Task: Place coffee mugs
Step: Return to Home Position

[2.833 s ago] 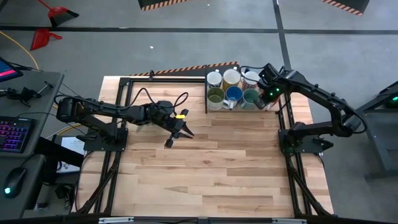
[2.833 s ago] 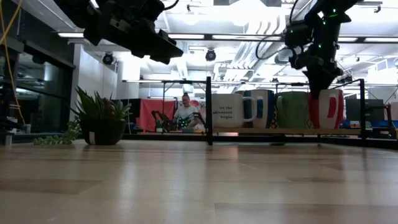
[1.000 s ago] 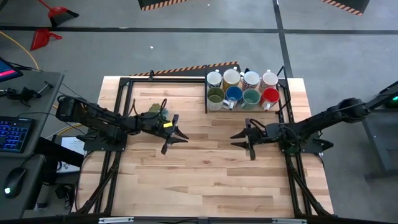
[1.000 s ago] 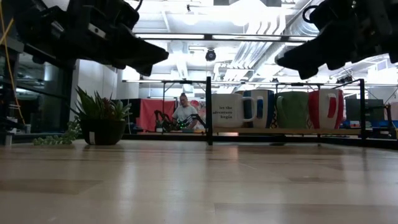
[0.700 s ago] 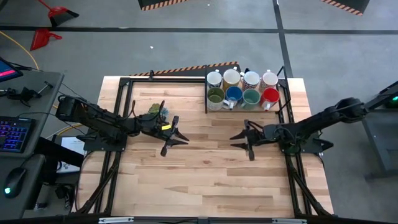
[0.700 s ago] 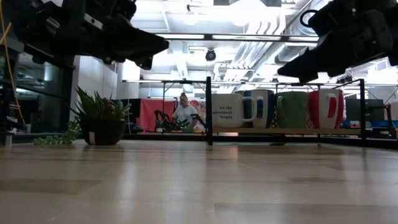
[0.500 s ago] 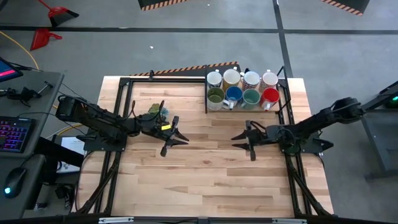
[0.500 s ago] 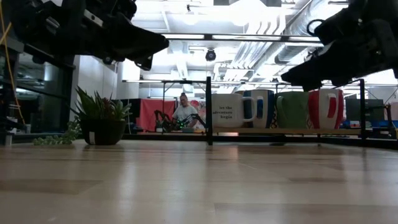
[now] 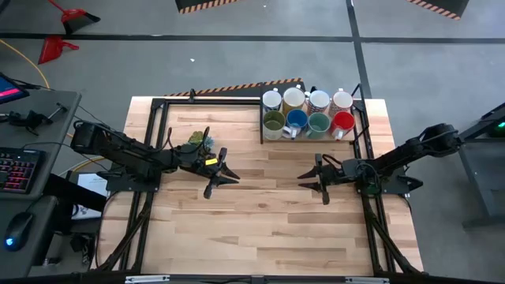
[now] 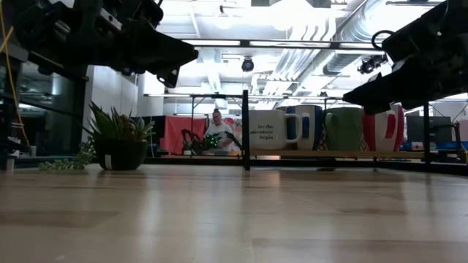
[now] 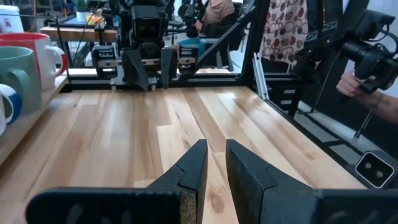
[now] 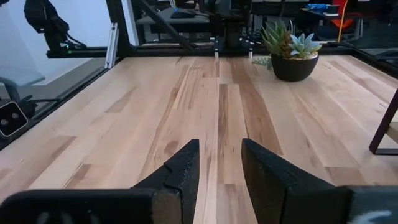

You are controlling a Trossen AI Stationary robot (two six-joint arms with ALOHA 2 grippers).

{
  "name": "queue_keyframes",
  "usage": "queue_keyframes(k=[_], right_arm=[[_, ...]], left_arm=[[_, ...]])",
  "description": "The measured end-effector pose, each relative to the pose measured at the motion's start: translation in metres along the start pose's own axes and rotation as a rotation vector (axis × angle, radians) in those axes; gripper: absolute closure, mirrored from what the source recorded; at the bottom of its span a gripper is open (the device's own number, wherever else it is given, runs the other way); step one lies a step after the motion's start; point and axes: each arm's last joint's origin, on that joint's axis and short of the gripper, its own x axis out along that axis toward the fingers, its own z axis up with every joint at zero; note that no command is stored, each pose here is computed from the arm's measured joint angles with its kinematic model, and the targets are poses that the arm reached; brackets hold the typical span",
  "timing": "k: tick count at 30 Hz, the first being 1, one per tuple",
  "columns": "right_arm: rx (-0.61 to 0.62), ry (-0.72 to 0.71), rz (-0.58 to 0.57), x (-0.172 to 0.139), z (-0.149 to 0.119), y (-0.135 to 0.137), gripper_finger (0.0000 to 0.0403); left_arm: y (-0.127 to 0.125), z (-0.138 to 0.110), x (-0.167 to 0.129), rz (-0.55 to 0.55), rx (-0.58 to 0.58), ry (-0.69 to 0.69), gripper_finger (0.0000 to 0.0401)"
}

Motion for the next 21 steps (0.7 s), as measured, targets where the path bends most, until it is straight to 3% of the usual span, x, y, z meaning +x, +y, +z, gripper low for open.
queue_keyframes(k=[16, 21], right_arm=[[0.060, -0.011, -0.001, -0.0001, 0.0009, 0.0000, 0.0295], [0.050, 0.012, -0.055, -0.0074, 0.0034, -0.0018, 0.0295]], left_arm=[[0.0000, -0.0008, 0.0000, -0.001, -0.002, 0.008, 0.0350], [-0.0001, -0.0008, 0.0000, -0.001, -0.002, 0.008, 0.0350]])
